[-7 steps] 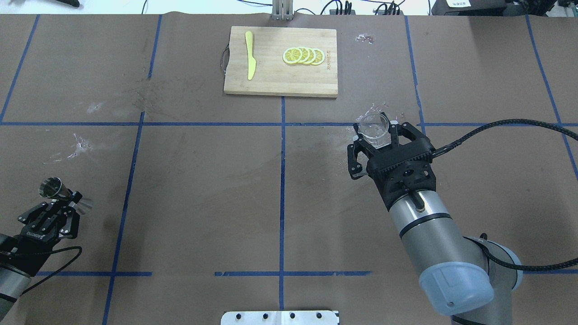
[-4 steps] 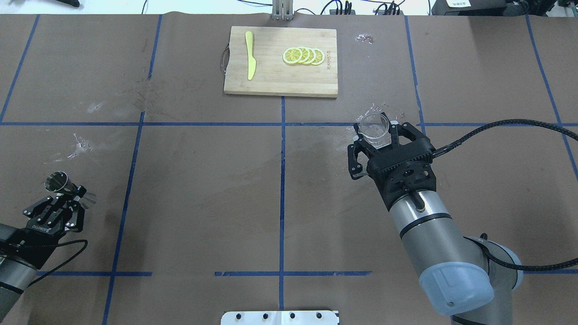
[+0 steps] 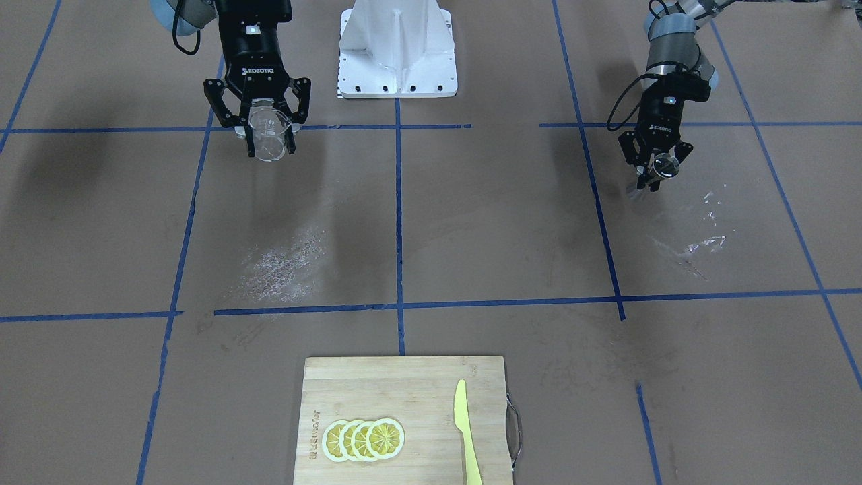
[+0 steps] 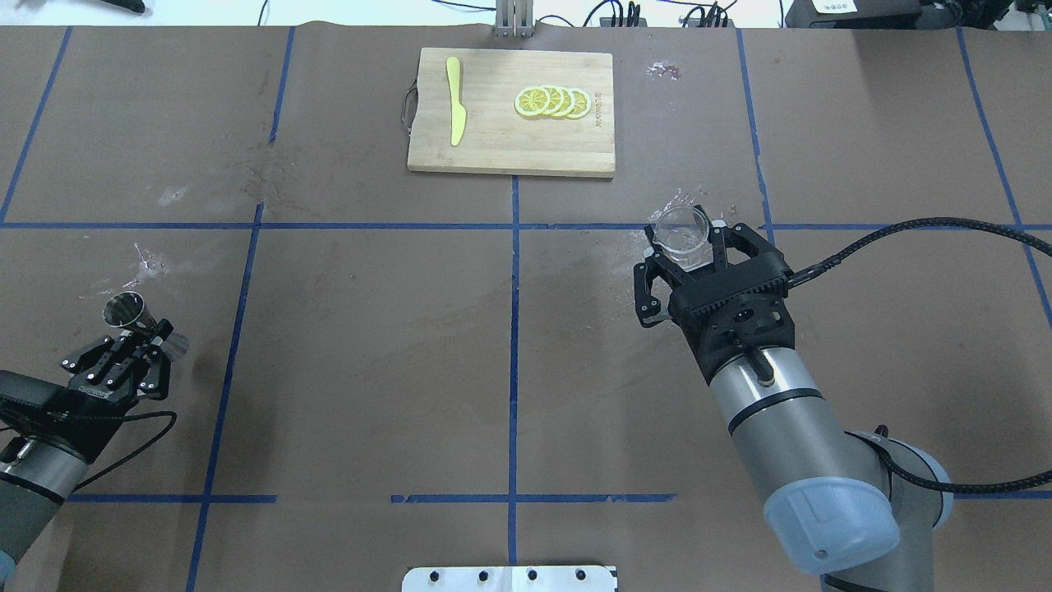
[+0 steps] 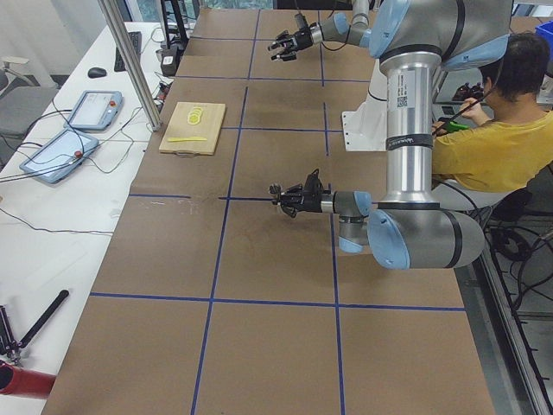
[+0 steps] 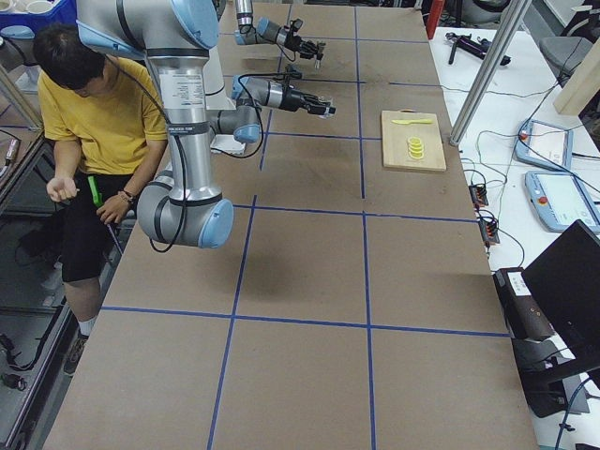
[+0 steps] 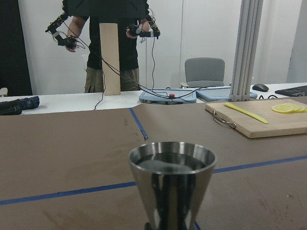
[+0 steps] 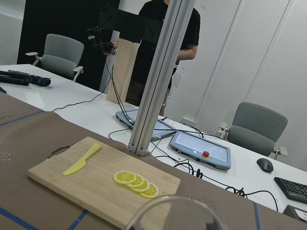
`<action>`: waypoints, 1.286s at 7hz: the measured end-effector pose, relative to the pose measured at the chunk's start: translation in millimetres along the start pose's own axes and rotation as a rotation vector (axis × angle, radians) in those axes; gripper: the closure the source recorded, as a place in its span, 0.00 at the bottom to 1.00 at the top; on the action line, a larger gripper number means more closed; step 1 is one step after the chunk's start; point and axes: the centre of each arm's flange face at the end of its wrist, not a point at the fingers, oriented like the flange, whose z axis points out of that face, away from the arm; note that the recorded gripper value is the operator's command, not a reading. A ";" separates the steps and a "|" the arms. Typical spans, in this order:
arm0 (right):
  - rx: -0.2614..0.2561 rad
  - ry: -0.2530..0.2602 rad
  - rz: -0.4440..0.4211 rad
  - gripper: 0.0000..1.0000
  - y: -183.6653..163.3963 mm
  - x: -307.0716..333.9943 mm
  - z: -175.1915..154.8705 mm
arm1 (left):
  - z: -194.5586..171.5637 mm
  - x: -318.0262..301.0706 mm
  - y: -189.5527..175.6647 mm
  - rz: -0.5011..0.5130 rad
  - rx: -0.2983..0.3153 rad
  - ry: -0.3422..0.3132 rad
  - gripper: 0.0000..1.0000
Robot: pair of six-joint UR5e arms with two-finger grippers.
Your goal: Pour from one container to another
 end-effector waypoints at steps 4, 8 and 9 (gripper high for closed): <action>-0.001 0.000 -0.001 1.00 0.6 0.4 0.0 | 10.0 6.7 13.3 0.004 0.006 -0.019 1.00; -0.001 0.001 -0.003 1.00 1.2 0.8 0.0 | 16.0 17.6 15.0 0.001 0.025 -0.031 1.00; -0.002 0.001 -0.003 1.00 1.4 0.9 0.0 | 17.5 20.8 15.4 0.003 0.027 -0.034 1.00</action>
